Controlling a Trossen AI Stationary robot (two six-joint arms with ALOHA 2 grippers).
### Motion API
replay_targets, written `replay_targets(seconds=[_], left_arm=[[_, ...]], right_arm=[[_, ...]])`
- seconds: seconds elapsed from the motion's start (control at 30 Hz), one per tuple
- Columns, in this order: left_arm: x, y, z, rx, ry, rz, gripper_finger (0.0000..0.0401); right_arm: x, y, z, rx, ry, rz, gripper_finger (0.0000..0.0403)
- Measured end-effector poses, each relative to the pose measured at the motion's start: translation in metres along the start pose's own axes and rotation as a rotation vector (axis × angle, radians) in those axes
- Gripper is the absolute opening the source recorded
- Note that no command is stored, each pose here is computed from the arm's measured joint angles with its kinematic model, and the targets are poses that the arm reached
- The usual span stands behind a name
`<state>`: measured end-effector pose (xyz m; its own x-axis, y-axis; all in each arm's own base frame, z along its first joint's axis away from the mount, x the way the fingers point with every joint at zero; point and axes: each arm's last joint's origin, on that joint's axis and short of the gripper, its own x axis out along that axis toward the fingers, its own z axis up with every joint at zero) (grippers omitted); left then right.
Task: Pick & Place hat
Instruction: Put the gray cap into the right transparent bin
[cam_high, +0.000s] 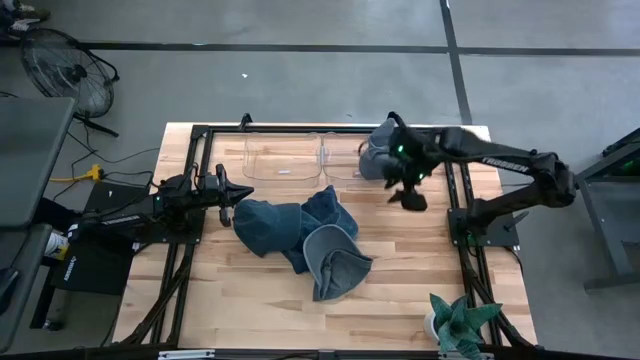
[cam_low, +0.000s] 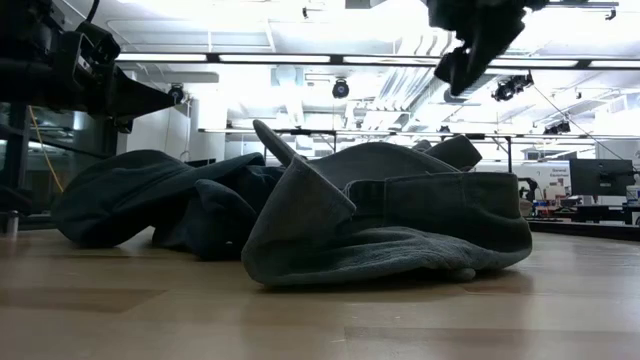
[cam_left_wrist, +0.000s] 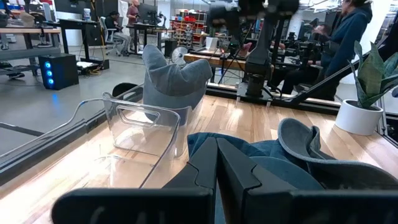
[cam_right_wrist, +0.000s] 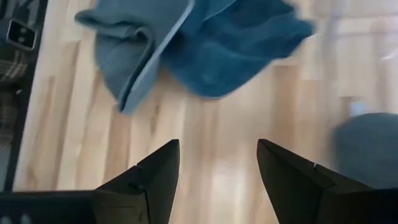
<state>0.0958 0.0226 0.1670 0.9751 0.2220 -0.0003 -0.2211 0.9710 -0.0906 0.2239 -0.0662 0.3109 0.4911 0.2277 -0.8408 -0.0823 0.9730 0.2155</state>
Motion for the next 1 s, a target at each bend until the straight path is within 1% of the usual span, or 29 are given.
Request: replay_targets(seconds=[0.1,0.27,0.47,0.53,0.73,0.87,1.0], left_arm=[[0.000,0.000,0.000,0.000,0.000,0.000,0.0001],[0.000,0.000,0.000,0.000,0.000,0.000,0.0001],[0.000,0.000,0.000,0.000,0.000,0.000,0.0001],[0.000,0.000,0.000,0.000,0.000,0.000,0.0001],[0.000,0.000,0.000,0.000,0.000,0.000,0.0001],[0.000,0.000,0.000,0.000,0.000,0.000,0.0001],[0.000,0.000,0.000,0.000,0.000,0.000,0.0001]], right_arm=[[0.019,0.012,-0.004,0.016,0.028,0.037,0.0208],[0.047,0.035,-0.009,0.027,0.049,0.063,0.0208],[0.079,0.062,-0.017,0.125,0.023,0.122,0.0208],[0.087,0.070,-0.018,0.150,-0.014,0.131,0.0208],[0.109,0.089,-0.027,0.238,-0.100,0.099,0.0210],[0.123,0.096,-0.040,0.310,-0.125,0.089,0.0210],[0.136,0.101,-0.054,0.343,-0.165,0.086,0.0211]])
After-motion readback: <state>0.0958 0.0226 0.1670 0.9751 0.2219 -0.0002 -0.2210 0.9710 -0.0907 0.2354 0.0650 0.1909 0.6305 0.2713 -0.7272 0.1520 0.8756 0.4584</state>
